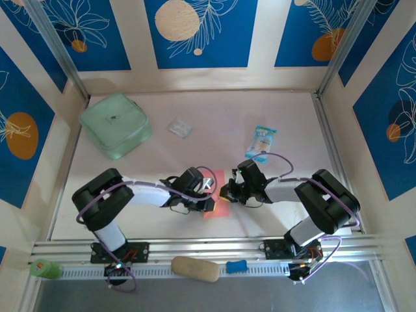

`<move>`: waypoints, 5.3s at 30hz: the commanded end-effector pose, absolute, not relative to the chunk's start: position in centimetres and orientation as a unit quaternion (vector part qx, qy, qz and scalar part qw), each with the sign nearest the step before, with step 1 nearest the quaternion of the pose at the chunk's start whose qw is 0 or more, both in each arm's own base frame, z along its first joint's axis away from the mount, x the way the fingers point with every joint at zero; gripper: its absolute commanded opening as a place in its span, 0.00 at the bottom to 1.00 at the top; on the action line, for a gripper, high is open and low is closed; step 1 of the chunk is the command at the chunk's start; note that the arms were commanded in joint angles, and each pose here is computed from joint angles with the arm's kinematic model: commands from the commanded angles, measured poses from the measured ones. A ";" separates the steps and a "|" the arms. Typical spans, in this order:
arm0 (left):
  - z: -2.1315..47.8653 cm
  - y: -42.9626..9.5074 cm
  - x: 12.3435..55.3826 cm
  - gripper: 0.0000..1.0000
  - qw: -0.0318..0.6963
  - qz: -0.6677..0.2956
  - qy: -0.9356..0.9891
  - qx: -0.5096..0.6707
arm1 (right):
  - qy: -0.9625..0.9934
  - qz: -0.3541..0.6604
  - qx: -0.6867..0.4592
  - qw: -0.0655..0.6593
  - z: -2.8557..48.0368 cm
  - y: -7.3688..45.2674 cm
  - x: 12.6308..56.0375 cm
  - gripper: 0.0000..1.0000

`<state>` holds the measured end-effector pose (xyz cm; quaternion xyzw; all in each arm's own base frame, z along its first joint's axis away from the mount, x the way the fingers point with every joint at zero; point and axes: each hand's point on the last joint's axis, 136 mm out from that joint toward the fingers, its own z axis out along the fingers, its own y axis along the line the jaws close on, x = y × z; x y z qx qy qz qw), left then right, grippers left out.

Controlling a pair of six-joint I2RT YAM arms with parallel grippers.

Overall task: Fold a paper plane with a square sheet of paper (pick it up from the middle)
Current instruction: Fold the triangle at the bottom-center of the table.

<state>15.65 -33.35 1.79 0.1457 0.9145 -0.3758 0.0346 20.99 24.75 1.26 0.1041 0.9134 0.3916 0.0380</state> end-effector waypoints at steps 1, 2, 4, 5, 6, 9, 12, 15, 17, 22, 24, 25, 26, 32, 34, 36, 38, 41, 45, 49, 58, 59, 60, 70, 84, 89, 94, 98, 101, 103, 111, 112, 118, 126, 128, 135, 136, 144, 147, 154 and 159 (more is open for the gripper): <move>0.0 -30.7 13.1 0.04 -0.013 -0.345 0.929 0.133 | 0.937 0.322 0.139 0.002 -2.1 22.1 19.0 0.00; -0.1 -30.4 12.8 0.03 -0.015 -0.344 0.930 0.131 | 0.936 0.322 0.139 0.001 -2.1 22.1 19.0 0.00; -0.2 -29.9 12.3 0.04 -0.020 -0.342 0.930 0.131 | 0.936 0.322 0.139 0.002 -2.0 22.1 19.0 0.00; -0.3 -29.6 12.1 0.04 -0.022 -0.340 0.931 0.130 | 0.936 0.322 0.139 0.002 -2.0 22.0 19.0 0.00; -0.3 -29.3 11.9 0.04 -0.023 -0.339 0.931 0.131 | 0.937 0.322 0.138 0.003 -1.9 22.0 19.1 0.00; -0.4 -28.5 11.3 0.04 -0.028 -0.332 0.934 0.129 | 0.936 0.323 0.139 0.004 -1.8 22.0 19.1 0.00; 0.0 -27.9 10.9 0.04 -0.023 -0.335 0.933 0.128 | 0.936 0.325 0.138 0.007 -1.6 21.9 19.2 0.00; 1.0 -28.1 10.9 0.04 -0.015 -0.346 0.928 0.137 | 0.935 0.327 0.137 0.008 -1.4 22.0 19.3 0.00; 2.0 -28.5 11.3 0.04 -0.001 -0.356 0.923 0.144 | 0.934 0.330 0.135 0.009 -1.2 22.1 19.4 0.00; 5.4 -29.9 13.2 0.03 0.056 -0.384 0.909 0.154 | 0.934 0.331 0.131 0.012 -0.7 22.3 19.7 0.00; 6.3 -30.5 14.2 0.04 0.079 -0.387 0.905 0.156 | 0.935 0.330 0.131 0.012 -0.6 22.3 19.6 0.00; 6.4 -30.6 14.6 0.07 0.085 -0.385 0.906 0.156 | 0.934 0.331 0.130 0.012 -0.6 22.3 19.7 0.00; 6.3 -30.8 14.9 0.07 0.088 -0.381 0.907 0.157 | 0.934 0.333 0.129 0.013 -0.5 22.4 19.8 0.00; 3.8 -31.4 15.5 0.08 0.061 -0.356 0.919 0.157 | 0.932 0.339 0.124 0.015 0.0 22.7 20.0 0.00; 2.8 -31.4 15.2 0.07 0.048 -0.355 0.921 0.150 | 0.931 0.343 0.120 0.017 0.3 22.9 20.2 0.00; 1.6 -30.9 14.8 0.06 0.035 -0.347 0.926 0.144 | 0.929 0.352 0.114 0.021 0.9 23.2 20.3 0.00; 0.7 -30.5 14.4 0.04 0.023 -0.337 0.931 0.141 | 0.926 0.362 0.106 0.031 1.8 23.6 20.5 0.00; -0.3 -29.7 13.9 0.02 0.017 -0.330 0.935 0.131 | 0.922 0.373 0.087 0.051 3.4 24.5 20.5 0.00; -0.9 -29.2 13.6 0.01 0.014 -0.327 0.937 0.121 | 0.924 0.374 0.061 0.050 3.8 26.0 19.6 0.00; -0.8 -29.2 13.6 0.00 0.014 -0.323 0.938 0.122 | 0.933 0.354 0.049 0.028 1.9 26.8 18.2 0.00; -1.0 -29.0 13.5 0.00 0.010 -0.318 0.940 0.123 | 0.937 0.340 0.077 0.013 -0.7 25.5 17.9 0.00; -1.0 -29.0 13.5 0.00 0.009 -0.318 0.940 0.125 | 0.936 0.342 0.078 0.017 -0.5 25.4 18.2 0.00; -1.1 -28.9 13.4 0.00 0.007 -0.316 0.940 0.125 | 0.936 0.343 0.079 0.018 -0.4 25.3 18.4 0.00; -1.2 -28.9 13.4 0.00 0.006 -0.315 0.941 0.124 | 0.931 0.349 0.101 0.036 0.7 23.5 20.0 0.00; 4.4 -31.0 15.0 0.16 0.056 -0.361 0.920 0.145 | 0.923 0.356 0.128 0.073 4.4 20.6 19.3 0.02; 8.6 -30.8 17.6 0.25 0.122 -0.348 0.916 0.158 | 0.919 0.366 0.130 0.068 5.2 20.3 17.5 0.10; 9.6 -31.1 19.6 0.24 0.124 -0.355 0.912 0.163 | 0.920 0.362 0.136 0.058 5.1 20.3 16.2 0.21; 8.7 -32.3 20.0 0.19 0.102 -0.361 0.911 0.172 | 0.923 0.355 0.142 0.046 4.7 20.6 15.7 0.26; 8.0 -33.1 19.9 0.17 0.084 -0.370 0.908 0.175 | 0.927 0.346 0.143 0.032 4.4 20.8 15.3 0.28; 7.3 -33.2 19.9 0.17 0.077 -0.369 0.910 0.174 | 0.929 0.342 0.139 0.027 4.3 21.0 15.2 0.30; 2.7 -31.1 19.8 0.13 0.054 -0.293 0.940 0.167 | 0.934 0.333 0.128 0.010 4.2 22.0 14.8 0.36; 2.3 -30.9 19.7 0.12 0.052 -0.291 0.941 0.167 | 0.935 0.332 0.127 0.010 4.3 22.1 14.8 0.36; 0.4 -30.2 18.5 0.08 0.030 -0.288 0.944 0.160 | 0.938 0.323 0.129 0.004 3.9 22.3 14.7 0.37; 0.5 -30.2 18.3 0.07 0.030 -0.296 0.942 0.156 | 0.944 0.304 0.129 -0.007 2.9 22.8 14.7 0.37; 0.5 -30.2 18.3 0.07 0.030 -0.296 0.942 0.156 | 0.945 0.299 0.130 -0.011 2.5 22.8 14.8 0.37; 0.6 -30.3 18.2 0.06 0.030 -0.301 0.941 0.155 | 0.938 0.327 0.114 -0.005 2.8 24.5 15.8 0.43; 0.6 -30.3 18.2 0.06 0.030 -0.301 0.941 0.154 | 0.938 0.329 0.112 -0.003 2.9 24.7 16.0 0.43; 0.6 -30.2 18.1 0.06 0.029 -0.300 0.941 0.153 | 0.929 0.354 0.108 0.014 4.1 24.9 18.4 0.48; 0.6 -30.2 18.1 0.06 0.030 -0.301 0.941 0.153 | 0.924 0.367 0.109 0.016 4.2 24.6 19.3 0.48; 0.7 -30.3 18.1 0.05 0.029 -0.304 0.940 0.154 | 0.917 0.385 0.104 0.023 4.4 24.3 20.7 0.45; 0.8 -30.3 18.2 0.05 0.031 -0.305 0.939 0.152 | 0.914 0.392 0.107 0.020 4.1 24.2 21.2 0.42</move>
